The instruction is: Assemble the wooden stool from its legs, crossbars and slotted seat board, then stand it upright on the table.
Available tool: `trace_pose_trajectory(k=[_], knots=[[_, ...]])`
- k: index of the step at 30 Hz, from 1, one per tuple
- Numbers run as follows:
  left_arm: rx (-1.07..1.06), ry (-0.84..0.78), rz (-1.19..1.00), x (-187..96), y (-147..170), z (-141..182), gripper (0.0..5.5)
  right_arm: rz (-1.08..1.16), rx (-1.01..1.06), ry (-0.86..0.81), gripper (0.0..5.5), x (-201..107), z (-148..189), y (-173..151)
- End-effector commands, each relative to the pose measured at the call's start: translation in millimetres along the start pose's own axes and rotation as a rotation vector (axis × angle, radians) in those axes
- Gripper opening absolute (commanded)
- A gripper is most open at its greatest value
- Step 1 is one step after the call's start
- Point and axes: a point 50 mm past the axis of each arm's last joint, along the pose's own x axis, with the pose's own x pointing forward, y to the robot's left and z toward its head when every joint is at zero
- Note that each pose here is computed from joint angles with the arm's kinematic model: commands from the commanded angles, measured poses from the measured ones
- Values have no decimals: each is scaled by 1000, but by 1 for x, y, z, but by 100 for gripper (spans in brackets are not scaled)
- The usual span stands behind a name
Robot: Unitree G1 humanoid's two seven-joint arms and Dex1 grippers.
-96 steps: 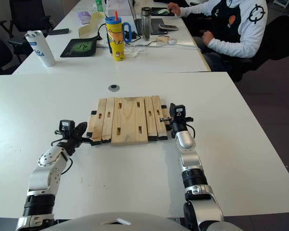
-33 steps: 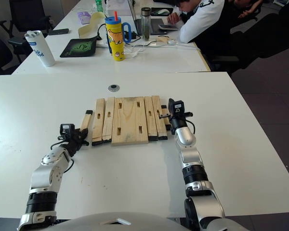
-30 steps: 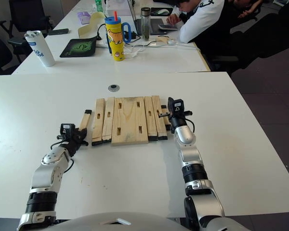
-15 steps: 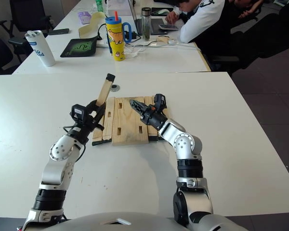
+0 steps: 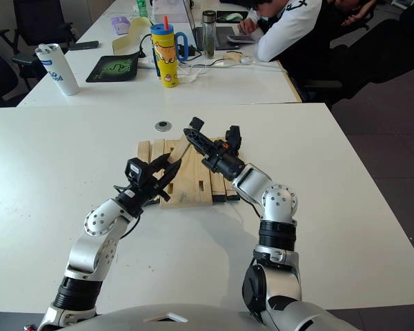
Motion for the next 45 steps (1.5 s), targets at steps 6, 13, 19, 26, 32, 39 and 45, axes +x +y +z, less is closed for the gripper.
trace_pose_trajectory(k=[6, 13, 19, 26, 32, 39, 45], knots=[[-8, 40, -14, -6, 3, -4, 133, 17, -29, -28, 188, 3, 12, 6], [-10, 60, -31, -9, 1, -7, 133, 16, -42, -24, 73, 1, 12, 6], [-7, 64, -32, -9, 1, -8, 133, 22, -51, -24, 42, 2, 14, 7], [-8, 74, -21, -8, 4, -10, 192, 19, -71, -40, 42, 1, 18, 6], [-9, 72, 21, -12, 8, -10, 276, -72, -157, -145, 42, -2, 31, -2], [-123, -46, 327, -22, 44, -4, 247, -397, -573, -331, 42, -14, 44, -34], [-119, -38, 395, -23, 50, -6, 142, -512, -604, -410, 42, -6, 38, -53]])
